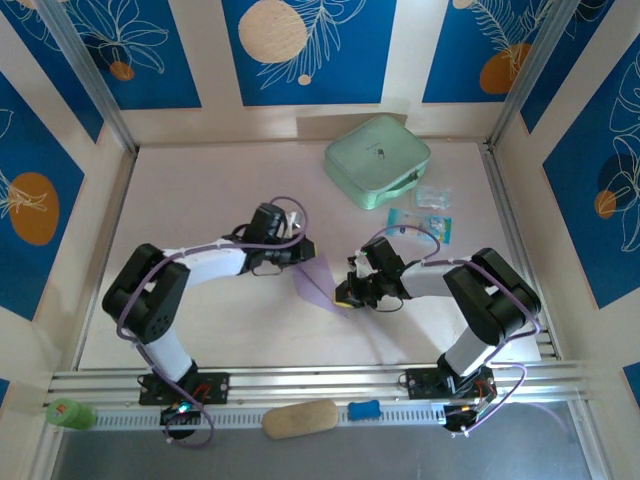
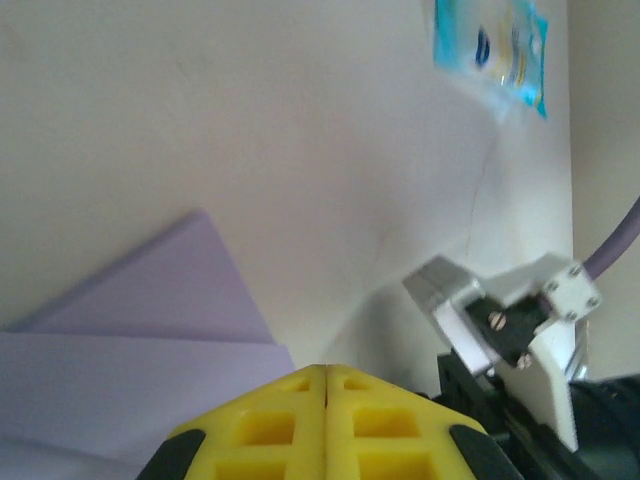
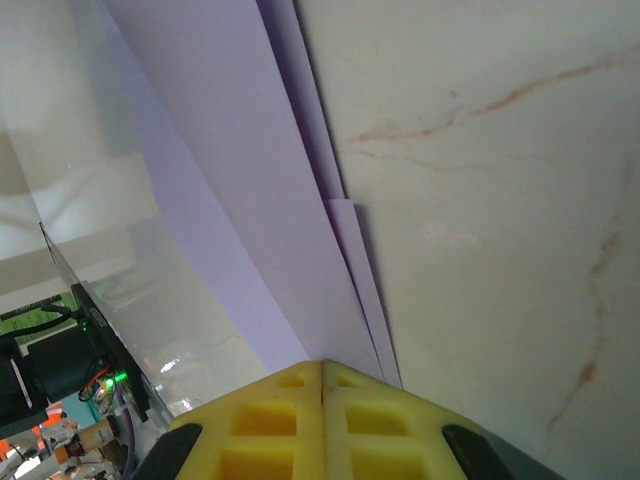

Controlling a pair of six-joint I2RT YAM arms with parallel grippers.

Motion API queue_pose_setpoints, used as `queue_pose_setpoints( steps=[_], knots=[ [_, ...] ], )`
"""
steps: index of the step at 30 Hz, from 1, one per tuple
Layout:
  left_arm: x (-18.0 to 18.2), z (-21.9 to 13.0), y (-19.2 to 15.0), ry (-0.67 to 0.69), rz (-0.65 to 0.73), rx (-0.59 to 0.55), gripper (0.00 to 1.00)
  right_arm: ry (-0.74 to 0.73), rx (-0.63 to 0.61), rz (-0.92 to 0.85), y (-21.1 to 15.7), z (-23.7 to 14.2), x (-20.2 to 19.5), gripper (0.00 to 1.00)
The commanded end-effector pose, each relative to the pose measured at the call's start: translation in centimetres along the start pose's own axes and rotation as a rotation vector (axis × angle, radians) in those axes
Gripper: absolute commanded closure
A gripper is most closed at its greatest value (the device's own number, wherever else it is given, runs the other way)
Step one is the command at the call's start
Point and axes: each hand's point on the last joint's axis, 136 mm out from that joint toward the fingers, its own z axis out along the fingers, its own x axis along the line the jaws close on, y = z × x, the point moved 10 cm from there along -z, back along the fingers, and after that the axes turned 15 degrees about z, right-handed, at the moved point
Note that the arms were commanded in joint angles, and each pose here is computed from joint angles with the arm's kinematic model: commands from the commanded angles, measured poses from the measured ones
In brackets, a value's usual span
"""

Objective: Fold a paper plane with a square sheet of paper (pick it up from the middle)
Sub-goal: Fourth fold the wing at the center of the table.

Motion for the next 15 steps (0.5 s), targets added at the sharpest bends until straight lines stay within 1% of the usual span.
queue_pose_setpoints(
  steps=[1,4,7,11,15],
  knots=[
    [0.7,1.9,-1.6,-0.044,-0.040,0.049,0.98,-0.181,0.040,0.124,-1.3,0.7,-3.9,1.00],
    [1.8,2.7,-2.7,-0.019,-0.068,0.069,0.99,-0.167,0.039,0.114,-1.2,0.5,-3.7,1.00],
    [3.1,3.1,-3.8,0.038,-0.096,0.092,1.00,-0.123,0.037,0.082,-1.3,0.2,-2.9,1.00],
    [3.9,3.0,-4.9,0.082,-0.104,0.111,1.00,-0.055,0.022,0.006,-1.2,-1.0,-0.7,1.00],
    [4.1,2.9,-5.2,0.096,-0.098,0.122,1.00,0.003,0.018,-0.079,-0.8,-1.6,1.9,1.00]
  ],
)
